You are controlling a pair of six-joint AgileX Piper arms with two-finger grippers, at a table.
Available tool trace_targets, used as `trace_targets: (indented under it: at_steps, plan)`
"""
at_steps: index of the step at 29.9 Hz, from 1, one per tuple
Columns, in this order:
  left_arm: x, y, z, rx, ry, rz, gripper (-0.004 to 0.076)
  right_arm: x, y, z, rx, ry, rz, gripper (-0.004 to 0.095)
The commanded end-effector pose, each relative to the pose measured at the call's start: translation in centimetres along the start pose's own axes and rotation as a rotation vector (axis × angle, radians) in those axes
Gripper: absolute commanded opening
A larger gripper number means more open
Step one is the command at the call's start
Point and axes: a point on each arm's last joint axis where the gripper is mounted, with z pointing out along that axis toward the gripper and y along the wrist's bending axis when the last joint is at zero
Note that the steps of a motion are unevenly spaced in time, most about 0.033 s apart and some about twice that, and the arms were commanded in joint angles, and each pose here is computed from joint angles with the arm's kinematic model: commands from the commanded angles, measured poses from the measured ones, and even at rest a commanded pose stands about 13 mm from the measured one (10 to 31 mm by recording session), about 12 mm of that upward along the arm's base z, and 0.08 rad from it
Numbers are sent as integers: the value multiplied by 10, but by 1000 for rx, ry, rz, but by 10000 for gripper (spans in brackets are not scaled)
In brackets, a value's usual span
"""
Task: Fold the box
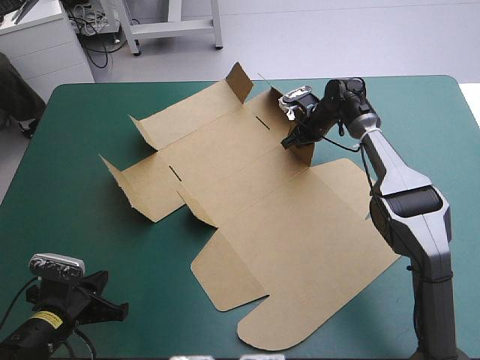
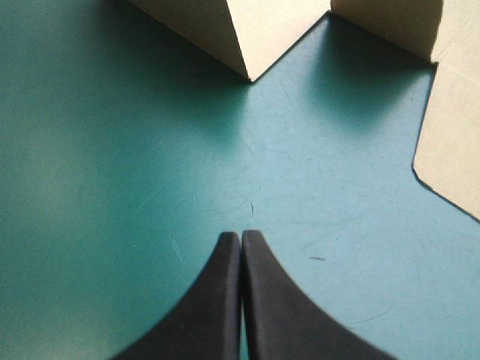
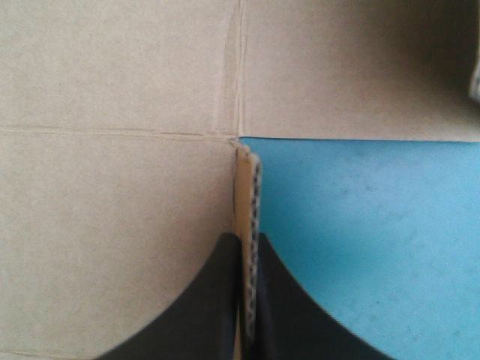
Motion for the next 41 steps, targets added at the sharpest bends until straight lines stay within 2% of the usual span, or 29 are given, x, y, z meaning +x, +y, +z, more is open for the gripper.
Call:
trace_targets:
  at_steps: [1, 6, 12, 17, 20, 26, 28, 31, 36, 40, 41]
  plan:
    - [-12, 0, -3, -1, -69, -15, -32, -18, 3, -45, 60, -143, -36, -23]
    - [-12, 0, -3, -1, -69, -15, -32, -23, 5, -61, 77, -146, -182, -23]
    - [-12, 0, -3, -1, -69, -15, -32, -37, 16, -90, 74, -235, -371, -23]
    - [-12, 0, -3, -1, -69, -15, -32, -49, 36, -98, 107, -294, -672, -23]
    - [-12, 0, -3, -1, -69, -15, -32, -58, 48, -97, 126, -358, -774, -23]
    - [-12, 0, -3, -1, -69, -15, -32, -72, 77, -98, 85, -499, -879, -24]
    - [-12, 0, -3, -1, -69, -15, -32, -72, 79, -99, 64, -509, -860, -23]
    - [-12, 0, -3, -2, -68, -14, -32, -72, 87, -100, 12, -526, -896, -24]
    - [-12, 0, -3, -2, -68, -14, -32, -67, 87, -99, -10, -476, -923, -23]
    - [-12, 0, -3, -2, -68, -14, -32, -59, 90, -97, -75, -404, -942, -23]
    - [-12, 0, -3, -2, -68, -14, -32, -59, 90, -97, -82, -404, -916, -23]
